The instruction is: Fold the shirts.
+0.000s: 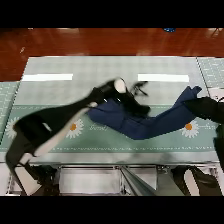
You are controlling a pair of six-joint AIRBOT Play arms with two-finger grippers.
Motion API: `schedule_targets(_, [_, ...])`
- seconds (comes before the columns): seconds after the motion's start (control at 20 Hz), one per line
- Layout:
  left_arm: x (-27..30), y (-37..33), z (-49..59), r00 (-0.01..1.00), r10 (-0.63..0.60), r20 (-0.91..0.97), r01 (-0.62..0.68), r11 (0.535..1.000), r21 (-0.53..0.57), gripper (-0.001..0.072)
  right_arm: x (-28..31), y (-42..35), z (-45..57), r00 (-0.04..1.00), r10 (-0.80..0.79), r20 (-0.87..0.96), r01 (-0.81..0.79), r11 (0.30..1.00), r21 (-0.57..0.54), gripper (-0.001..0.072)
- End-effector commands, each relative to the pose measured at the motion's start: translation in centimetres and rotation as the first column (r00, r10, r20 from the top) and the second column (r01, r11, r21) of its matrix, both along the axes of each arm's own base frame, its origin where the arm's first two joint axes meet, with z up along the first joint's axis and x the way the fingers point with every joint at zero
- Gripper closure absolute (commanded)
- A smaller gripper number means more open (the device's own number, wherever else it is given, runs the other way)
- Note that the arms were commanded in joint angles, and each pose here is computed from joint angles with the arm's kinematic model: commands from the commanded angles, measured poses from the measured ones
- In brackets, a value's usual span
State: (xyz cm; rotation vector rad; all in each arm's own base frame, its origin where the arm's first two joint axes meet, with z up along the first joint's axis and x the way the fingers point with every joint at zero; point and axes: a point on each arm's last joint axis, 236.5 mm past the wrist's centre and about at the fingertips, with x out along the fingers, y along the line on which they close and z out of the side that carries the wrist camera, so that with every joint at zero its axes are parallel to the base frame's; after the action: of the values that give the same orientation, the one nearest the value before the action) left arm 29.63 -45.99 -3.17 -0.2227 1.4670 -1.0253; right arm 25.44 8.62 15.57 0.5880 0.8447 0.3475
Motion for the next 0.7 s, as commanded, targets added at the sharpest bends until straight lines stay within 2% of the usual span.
schedule_targets(0.0, [7.6, 9.9, 4.7, 0.977, 0.199, 0.073, -0.200, 0.980, -0.001, 0.0689, 1.8, 2.9, 0.7, 0.999, 0.045, 0.019, -0.046, 0.994, 0.096, 0.0693])
schedule_targets(0.15, [10.3, 21.1, 9.0, 0.901, 0.394, 0.181, -0.394, 0.918, -0.037, 0.0689, 5.1, 9.2, -0.4, 0.991, 0.134, 0.025, -0.137, 0.977, 0.167, 0.0693])
schedule_targets(0.35, [7.1, 33.4, 10.9, 0.755, 0.597, 0.272, -0.605, 0.794, -0.064, 0.0689, 9.0, 21.1, -5.0, 0.958, 0.284, -0.042, -0.272, 0.944, 0.188, 0.0693])
schedule_targets(0.5, [3.7, 37.8, 10.2, 0.666, 0.691, 0.283, -0.704, 0.707, -0.067, 0.0689, 11.5, 28.4, -9.2, 0.920, 0.377, -0.111, -0.353, 0.917, 0.187, 0.0692])
schedule_targets(0.65, [1.2, 38.6, 8.8, 0.639, 0.718, 0.277, -0.734, 0.677, -0.061, 0.0689, 13.6, 32.6, -12.5, 0.897, 0.413, -0.158, -0.378, 0.901, 0.212, 0.0692])
